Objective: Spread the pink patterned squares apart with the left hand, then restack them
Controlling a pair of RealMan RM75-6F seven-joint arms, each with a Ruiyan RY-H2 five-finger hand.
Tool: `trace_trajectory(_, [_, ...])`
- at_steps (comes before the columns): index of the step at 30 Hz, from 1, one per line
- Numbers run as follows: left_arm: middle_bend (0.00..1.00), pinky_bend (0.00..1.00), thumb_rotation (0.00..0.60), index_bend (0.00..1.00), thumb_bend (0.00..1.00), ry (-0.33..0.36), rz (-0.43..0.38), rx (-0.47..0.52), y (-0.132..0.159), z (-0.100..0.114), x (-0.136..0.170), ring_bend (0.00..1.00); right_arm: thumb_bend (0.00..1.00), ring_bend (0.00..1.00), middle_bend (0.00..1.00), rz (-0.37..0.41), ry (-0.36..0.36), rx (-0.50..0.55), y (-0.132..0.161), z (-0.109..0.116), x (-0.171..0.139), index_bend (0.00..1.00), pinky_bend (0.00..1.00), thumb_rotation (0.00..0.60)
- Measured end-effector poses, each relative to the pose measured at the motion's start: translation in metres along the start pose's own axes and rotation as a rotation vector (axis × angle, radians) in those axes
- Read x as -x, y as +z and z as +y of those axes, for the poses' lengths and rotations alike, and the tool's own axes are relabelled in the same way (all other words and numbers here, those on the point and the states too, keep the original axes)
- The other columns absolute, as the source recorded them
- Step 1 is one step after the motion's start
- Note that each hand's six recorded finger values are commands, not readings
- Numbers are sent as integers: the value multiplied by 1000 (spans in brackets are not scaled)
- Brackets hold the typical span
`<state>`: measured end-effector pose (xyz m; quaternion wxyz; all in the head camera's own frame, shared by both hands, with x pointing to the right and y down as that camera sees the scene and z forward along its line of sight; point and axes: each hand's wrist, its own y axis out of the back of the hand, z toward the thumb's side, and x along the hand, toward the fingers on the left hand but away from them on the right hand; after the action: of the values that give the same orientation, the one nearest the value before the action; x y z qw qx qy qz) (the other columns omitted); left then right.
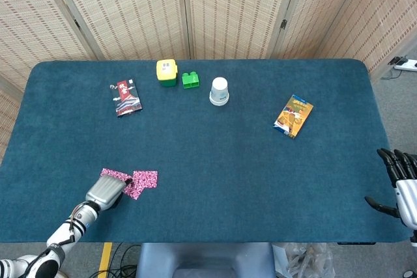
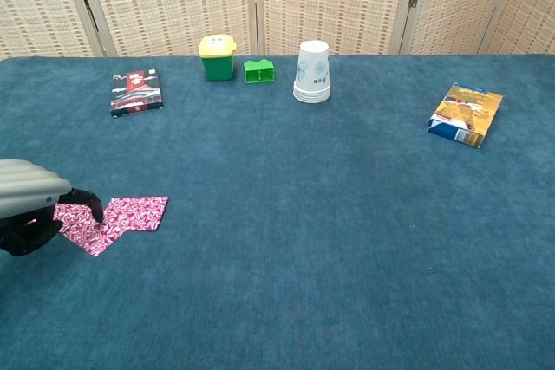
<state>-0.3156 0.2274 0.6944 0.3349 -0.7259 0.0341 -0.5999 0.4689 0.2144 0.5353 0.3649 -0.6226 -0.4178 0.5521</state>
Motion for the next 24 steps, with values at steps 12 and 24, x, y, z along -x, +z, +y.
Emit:
trace_trajectory(12, [973,1000,600,311,753,37,-23,9,13,13,23,886,92,3,125,5,0,-1,1,0,1,0,61,600])
trace_trajectory(24, [973,1000,600,305,753,55,27,11,-8,11,6,886,91,3,125,2,0,-1,1,0,0,0,61,600])
